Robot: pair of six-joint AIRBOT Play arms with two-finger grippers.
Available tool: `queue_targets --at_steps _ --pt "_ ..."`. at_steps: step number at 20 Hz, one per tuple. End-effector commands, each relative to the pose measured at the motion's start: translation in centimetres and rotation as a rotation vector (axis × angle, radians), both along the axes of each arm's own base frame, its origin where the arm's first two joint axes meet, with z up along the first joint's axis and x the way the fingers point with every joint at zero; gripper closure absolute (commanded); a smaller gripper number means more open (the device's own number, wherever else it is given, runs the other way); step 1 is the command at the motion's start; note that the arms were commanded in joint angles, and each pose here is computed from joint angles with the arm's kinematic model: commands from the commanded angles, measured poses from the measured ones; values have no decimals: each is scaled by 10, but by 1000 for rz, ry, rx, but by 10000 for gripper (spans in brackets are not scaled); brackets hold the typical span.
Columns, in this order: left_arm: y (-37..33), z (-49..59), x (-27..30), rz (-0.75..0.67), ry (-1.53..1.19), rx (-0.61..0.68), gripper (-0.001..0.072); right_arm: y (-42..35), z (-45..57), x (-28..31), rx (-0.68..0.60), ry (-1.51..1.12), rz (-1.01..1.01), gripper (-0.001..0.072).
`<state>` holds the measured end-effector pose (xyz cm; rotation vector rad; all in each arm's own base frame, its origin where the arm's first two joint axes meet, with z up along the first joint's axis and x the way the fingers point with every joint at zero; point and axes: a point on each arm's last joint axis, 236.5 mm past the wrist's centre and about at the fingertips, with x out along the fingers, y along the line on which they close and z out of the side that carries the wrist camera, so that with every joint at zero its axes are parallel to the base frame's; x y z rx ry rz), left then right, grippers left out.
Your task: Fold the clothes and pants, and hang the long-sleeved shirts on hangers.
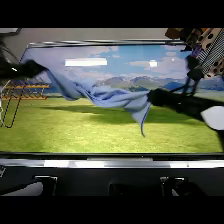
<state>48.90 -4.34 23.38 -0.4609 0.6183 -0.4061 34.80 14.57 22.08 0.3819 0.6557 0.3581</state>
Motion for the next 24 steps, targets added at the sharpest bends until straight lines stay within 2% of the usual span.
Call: queue_targets --at_steps 1,4,7,9,11,15,20,24 --pt "27 160 -58 127 -316 50 694 -40 144 -33 -62 -352 -82 682" --pt "33 245 -130 229 -501 66 694 -55 239 -97 -6 -579 -94 682" --pt "41 284 -198 372 -596 100 694 -70 294 -160 64 -728 -111 683" --pt "52 295 -229 486 -623 131 694 -77 306 -185 123 -755 -126 683" --pt "57 291 -240 524 -605 166 694 -75 289 -181 134 -671 -128 683" --pt "60 228 -202 429 -373 182 694 -66 195 -123 27 -263 -146 682" --pt "46 69 -100 190 55 142 694 -43 33 -39 -183 326 -98 682" --pt "31 -98 -20 135 342 194 694 -26 -91 37 -252 533 -90 682"
